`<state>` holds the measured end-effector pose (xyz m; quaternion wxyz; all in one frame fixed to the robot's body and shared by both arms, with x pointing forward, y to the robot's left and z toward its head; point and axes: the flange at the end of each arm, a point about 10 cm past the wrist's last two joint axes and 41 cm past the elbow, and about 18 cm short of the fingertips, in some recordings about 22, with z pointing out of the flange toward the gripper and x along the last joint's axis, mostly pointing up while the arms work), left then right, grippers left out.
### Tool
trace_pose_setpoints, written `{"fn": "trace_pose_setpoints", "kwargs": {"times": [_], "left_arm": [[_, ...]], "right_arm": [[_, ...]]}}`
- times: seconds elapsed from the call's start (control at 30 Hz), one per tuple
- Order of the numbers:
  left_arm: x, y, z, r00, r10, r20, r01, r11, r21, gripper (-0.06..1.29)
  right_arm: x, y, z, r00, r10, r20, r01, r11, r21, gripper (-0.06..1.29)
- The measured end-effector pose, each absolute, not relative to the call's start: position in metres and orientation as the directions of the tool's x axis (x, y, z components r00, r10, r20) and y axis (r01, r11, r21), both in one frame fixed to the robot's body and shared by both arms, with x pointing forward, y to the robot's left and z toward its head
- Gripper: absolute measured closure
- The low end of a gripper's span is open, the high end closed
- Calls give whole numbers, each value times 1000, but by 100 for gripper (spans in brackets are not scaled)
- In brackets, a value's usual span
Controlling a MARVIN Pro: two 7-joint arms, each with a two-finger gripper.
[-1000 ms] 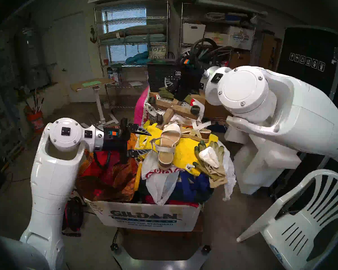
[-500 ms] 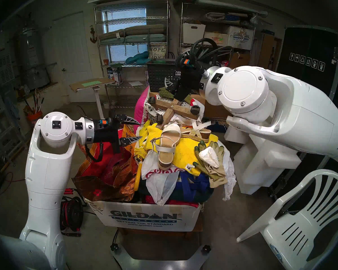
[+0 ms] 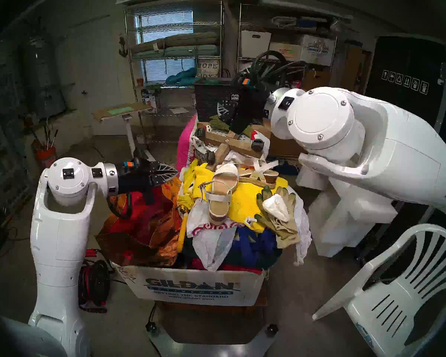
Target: Unbuckle a shoe
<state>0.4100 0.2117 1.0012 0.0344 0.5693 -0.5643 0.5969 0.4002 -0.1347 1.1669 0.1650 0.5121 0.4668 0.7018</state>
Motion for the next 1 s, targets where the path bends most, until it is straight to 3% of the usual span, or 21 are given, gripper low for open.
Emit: {"fn": "trace_pose_setpoints", "kwargs": {"times": [0.07, 0.13, 0.2, 0.4, 0.47, 0.57, 0.63, 0.7, 0.77, 0.83, 1.0], "left_arm": [[409, 212, 1000, -345, -598, 723, -682, -369, -631, 92], [409, 213, 997, -336, -594, 731, -684, -379, -623, 117], [408, 213, 996, -330, -591, 736, -687, -384, -617, 126], [409, 213, 995, -311, -580, 753, -704, -392, -593, 125], [410, 213, 995, -306, -576, 758, -715, -387, -582, 118], [410, 213, 994, -304, -571, 763, -720, -386, -576, 118], [410, 214, 995, -305, -566, 766, -715, -396, -577, 108], [410, 215, 996, -307, -563, 768, -705, -408, -581, 90], [410, 216, 995, -308, -560, 769, -696, -418, -583, 37], [409, 216, 994, -308, -557, 771, -691, -426, -584, -1], [408, 216, 992, -308, -552, 775, -684, -437, -584, -2]], "right_arm": [[402, -134, 1166, -417, 707, 571, 267, -506, 820, 3], [406, -134, 1162, -408, 701, 584, 309, -496, 811, 3], [409, -133, 1161, -405, 697, 592, 331, -492, 805, 3], [415, -129, 1155, -400, 677, 618, 380, -491, 784, 3], [418, -127, 1152, -396, 666, 632, 404, -492, 771, 3], [420, -123, 1148, -390, 658, 644, 424, -492, 760, 3], [421, -121, 1148, -389, 656, 647, 427, -494, 758, 3], [422, -120, 1148, -389, 655, 648, 425, -497, 757, 3], [422, -119, 1148, -390, 653, 649, 422, -500, 757, 3], [423, -118, 1149, -391, 652, 650, 419, -502, 756, 3], [423, -117, 1149, -393, 651, 649, 414, -505, 757, 3]]}}
